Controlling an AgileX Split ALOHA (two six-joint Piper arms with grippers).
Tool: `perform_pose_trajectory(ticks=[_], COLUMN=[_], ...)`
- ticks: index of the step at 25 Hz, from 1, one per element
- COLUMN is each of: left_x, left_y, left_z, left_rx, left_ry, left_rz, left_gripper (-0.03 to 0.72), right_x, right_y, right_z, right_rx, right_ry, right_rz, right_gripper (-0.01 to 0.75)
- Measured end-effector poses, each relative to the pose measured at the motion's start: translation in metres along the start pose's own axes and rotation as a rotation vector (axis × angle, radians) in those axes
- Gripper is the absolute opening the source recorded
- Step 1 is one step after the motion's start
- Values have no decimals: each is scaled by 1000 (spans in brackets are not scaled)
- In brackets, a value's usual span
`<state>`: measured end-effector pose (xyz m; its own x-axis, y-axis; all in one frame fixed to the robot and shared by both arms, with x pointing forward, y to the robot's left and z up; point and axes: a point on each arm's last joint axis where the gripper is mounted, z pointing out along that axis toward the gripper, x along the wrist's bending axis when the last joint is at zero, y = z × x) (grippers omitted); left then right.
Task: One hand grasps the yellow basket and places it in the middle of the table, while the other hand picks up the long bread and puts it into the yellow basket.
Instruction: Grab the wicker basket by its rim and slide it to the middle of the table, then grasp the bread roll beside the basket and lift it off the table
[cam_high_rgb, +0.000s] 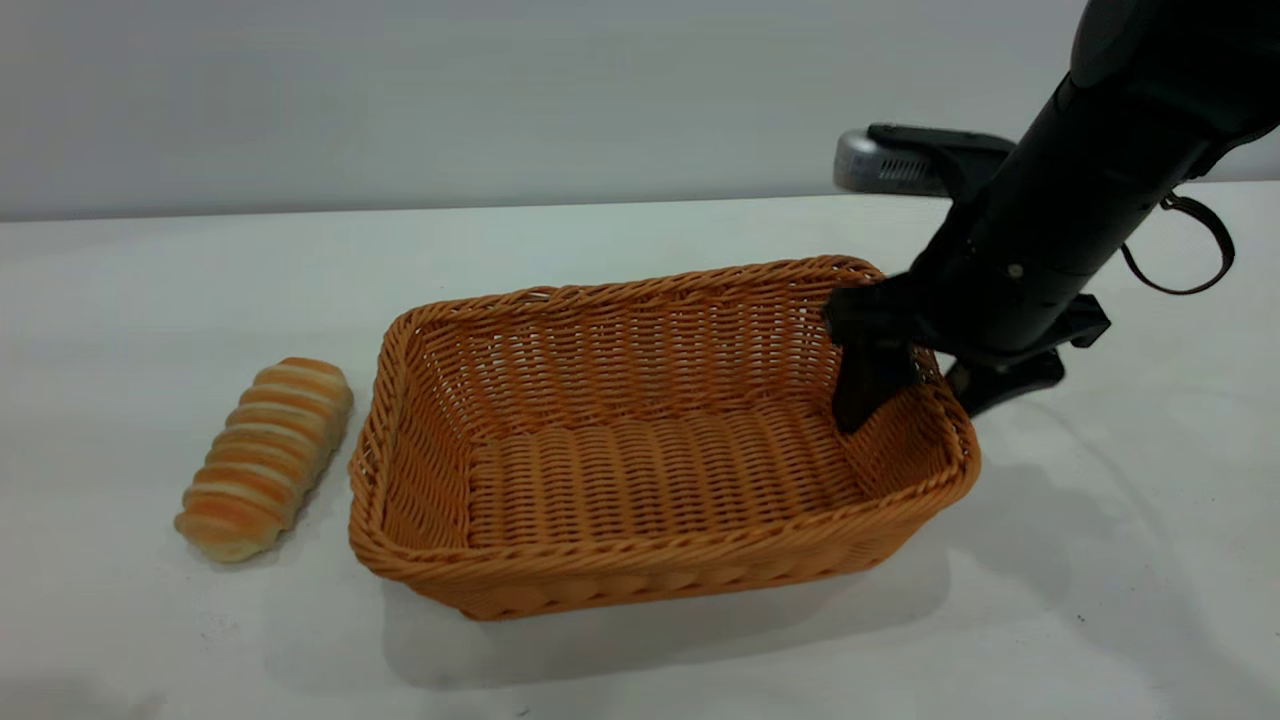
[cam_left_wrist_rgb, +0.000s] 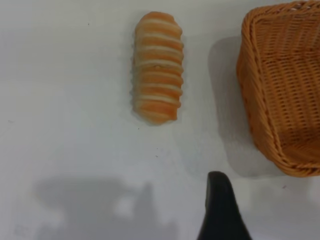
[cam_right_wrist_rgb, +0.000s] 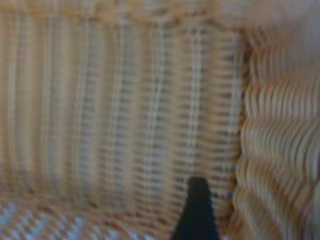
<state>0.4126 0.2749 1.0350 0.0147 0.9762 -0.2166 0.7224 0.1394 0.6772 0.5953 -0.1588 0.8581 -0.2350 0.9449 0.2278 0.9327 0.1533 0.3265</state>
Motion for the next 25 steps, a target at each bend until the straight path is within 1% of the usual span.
perform_pose_trajectory(ticks=[2,4,6,9,14,16,25], left_x=[1,4,6,9,15,18,29], left_y=[1,2,3,4,-1,-3,-11], left_z=[13,28,43,65,100,112,157], left_rx=[26,55,68,78,113,113,59], left_ry=[10,24,36,54,82,92,132], left_rz=[5,6,5,1,8,29,49], left_gripper=[540,540,540,540,540,540,540], right_x=[0,1,2,5,12,14,31], right_y=[-2,0,3,8,13,13,-5], right_z=[-4,-14,-28,-53,-100,-119,-215], right_rx=[27,35,25,-2,-61,-79,-177], right_ry=[-10,-21,-41,-71,-105,-113,-100], right_rz=[-73,-140,-203,-245,-264,-277,-300], right_gripper=[695,698,691,659,589,575,570])
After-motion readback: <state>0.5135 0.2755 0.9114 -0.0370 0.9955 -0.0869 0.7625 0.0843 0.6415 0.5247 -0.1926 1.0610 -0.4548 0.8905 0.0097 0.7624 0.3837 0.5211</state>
